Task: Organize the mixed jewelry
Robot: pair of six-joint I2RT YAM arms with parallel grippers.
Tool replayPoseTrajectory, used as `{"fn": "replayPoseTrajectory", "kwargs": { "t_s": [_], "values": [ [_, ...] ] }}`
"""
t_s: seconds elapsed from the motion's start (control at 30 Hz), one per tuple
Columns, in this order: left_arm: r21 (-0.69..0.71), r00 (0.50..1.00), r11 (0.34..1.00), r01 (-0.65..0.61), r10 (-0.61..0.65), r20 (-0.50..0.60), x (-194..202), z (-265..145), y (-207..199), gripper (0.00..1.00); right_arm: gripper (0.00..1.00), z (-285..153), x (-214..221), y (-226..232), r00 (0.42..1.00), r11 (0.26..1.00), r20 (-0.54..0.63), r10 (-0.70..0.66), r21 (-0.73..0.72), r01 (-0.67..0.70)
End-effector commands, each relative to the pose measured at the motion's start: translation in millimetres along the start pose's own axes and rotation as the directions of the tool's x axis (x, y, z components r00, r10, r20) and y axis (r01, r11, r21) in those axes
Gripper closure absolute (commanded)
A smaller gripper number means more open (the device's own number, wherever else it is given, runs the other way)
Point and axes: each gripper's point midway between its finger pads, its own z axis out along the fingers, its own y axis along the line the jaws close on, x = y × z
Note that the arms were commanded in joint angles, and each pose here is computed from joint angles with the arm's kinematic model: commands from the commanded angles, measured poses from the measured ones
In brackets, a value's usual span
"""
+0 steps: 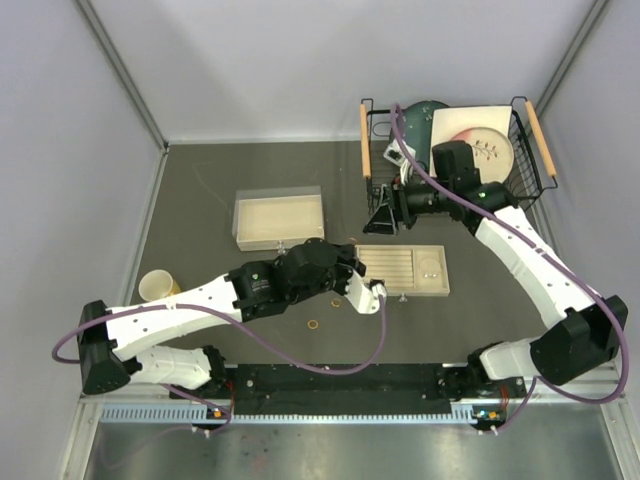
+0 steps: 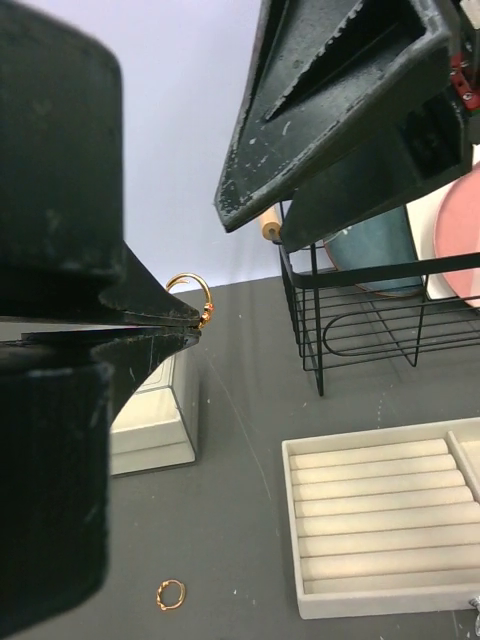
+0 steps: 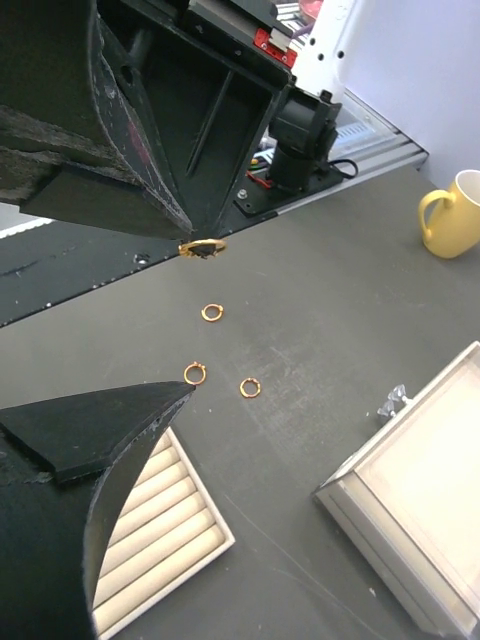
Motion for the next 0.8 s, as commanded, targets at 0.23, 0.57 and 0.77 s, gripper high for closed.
{"fn": "replayPoseTrajectory", "kwargs": {
  "t_s": [0.23,0.57,0.77],
  "values": [
    [-0.033,0.998,0.999,0.020,-0.018,0.064,-17.4,-1.1,12.0,1.00,0.44,10.3,3.5,26.6,0.999,0.994,-0.012,-0.052,-0.092,0.051],
    [-0.022,0.997,0.999,0.041,-0.039,0.070,-20.1,-2.0,13.3,1.00,0.54,20.0,17.5,27.8,0.997,0.994,-0.048,-0.058,-0.091,0.053],
    [-0.017,0.997,0.999,0.035,-0.034,0.074,-22.6,-1.9,15.3,1.00,0.57,21.8,18.3,28.4,0.997,0.994,-0.052,-0.065,-0.091,0.060]
  ]
}}
